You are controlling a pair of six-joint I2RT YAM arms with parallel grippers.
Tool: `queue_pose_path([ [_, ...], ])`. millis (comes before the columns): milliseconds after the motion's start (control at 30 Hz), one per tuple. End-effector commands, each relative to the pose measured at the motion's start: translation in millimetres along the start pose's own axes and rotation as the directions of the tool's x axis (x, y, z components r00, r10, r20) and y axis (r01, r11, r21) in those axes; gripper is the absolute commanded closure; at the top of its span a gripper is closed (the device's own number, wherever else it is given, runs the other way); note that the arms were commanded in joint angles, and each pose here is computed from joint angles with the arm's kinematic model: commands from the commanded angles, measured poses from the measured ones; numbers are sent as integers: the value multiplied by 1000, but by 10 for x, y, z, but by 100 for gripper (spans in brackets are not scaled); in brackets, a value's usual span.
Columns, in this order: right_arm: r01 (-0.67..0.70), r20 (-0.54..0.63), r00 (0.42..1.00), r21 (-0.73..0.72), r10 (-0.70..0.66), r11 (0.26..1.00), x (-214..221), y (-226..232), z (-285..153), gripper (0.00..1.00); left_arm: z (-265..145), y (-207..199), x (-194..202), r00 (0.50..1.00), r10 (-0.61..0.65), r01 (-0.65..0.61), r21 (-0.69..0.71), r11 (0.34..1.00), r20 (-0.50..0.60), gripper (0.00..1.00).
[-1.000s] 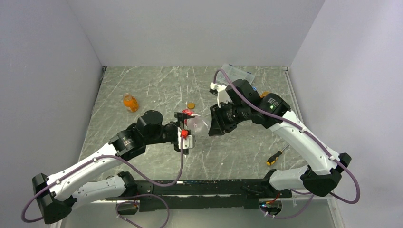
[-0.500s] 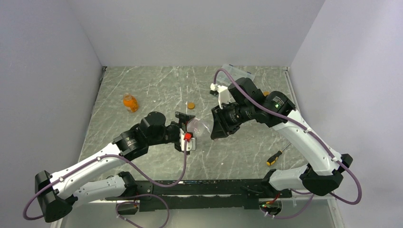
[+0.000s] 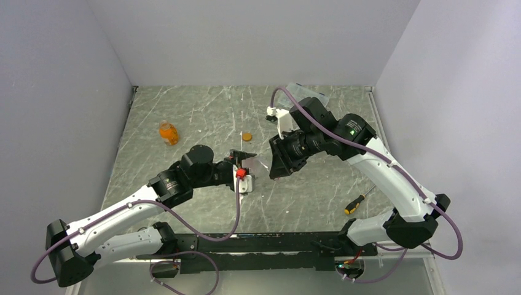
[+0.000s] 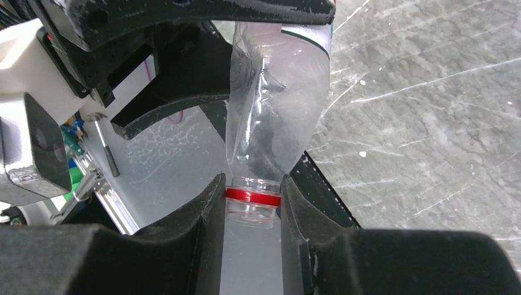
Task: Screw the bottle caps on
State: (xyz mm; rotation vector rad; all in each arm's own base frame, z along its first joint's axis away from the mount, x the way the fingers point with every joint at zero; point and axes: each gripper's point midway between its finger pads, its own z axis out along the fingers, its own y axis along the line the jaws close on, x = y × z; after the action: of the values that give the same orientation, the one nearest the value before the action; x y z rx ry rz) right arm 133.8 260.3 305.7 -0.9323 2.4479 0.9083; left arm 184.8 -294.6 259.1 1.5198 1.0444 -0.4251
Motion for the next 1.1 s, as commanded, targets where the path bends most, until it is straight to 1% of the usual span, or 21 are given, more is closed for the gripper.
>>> queue_pose_path([
  [0,39,127,991,-13,-37,999,-291,113,-139,93,17,12,-153,993,-108,109,-3,994,54,35],
  [33,38,143,989,-13,-35,999,-328,117,-141,89,9,29,-152,990,-133,134,-14,991,48,38],
  [67,33,164,986,-5,-32,999,-373,109,-145,83,1,38,-149,986,-163,164,-22,986,40,43],
  [100,27,182,983,6,-28,1000,-413,98,-154,75,-8,38,-145,981,-191,192,-24,981,30,47],
  [133,21,211,977,22,-25,1000,-474,81,-179,63,-12,34,-127,976,-215,216,-27,976,16,49],
  [200,-4,282,959,64,-14,998,-615,35,-264,35,-24,67,-57,960,-279,278,-67,958,-15,57],
  [233,-21,327,945,88,-9,996,-697,6,-331,24,-33,89,-18,951,-307,303,-93,948,-27,59],
  [267,-45,376,927,125,-5,991,-783,-51,-411,16,-55,135,40,941,-335,327,-135,935,-44,60],
  [300,-70,423,906,150,0,986,-858,-91,-498,4,-83,171,86,931,-362,349,-167,922,-52,58],
  [333,-104,470,882,181,7,978,-915,-157,-591,1,-114,208,141,918,-393,375,-200,905,-58,58],
  [400,-183,550,835,243,19,953,-970,-331,-754,0,-214,311,273,883,-464,429,-273,861,-74,57],
  [433,-221,572,820,264,32,939,-970,-424,-783,0,-278,369,349,862,-500,457,-307,835,-79,57],
  [533,-307,605,794,313,61,899,-935,-654,-735,0,-512,583,550,793,-607,536,-407,740,-59,56],
  [667,-357,576,813,371,89,858,-832,-944,-356,1,-867,870,718,716,-698,592,-525,612,-6,55],
  [800,-355,529,841,378,116,855,-741,-1101,222,7,-1234,1171,769,662,-747,595,-647,476,59,56],
  [833,-349,507,854,396,115,849,-700,-1139,370,9,-1291,1210,785,638,-766,604,-669,433,80,56],
  [867,-340,492,864,411,109,846,-686,-1170,509,11,-1354,1293,728,636,-765,606,-681,411,105,55],
  [933,-322,445,890,450,103,833,-641,-1262,831,13,-1402,1375,633,634,-762,618,-678,397,132,55],
  [1000,-301,412,906,465,97,832,-632,-1321,1099,16,-1420,1448,529,637,-754,632,-670,390,162,55],
  [1067,-281,378,921,473,96,835,-618,-1376,1354,19,-1418,1492,428,643,-744,645,-653,397,183,55],
])
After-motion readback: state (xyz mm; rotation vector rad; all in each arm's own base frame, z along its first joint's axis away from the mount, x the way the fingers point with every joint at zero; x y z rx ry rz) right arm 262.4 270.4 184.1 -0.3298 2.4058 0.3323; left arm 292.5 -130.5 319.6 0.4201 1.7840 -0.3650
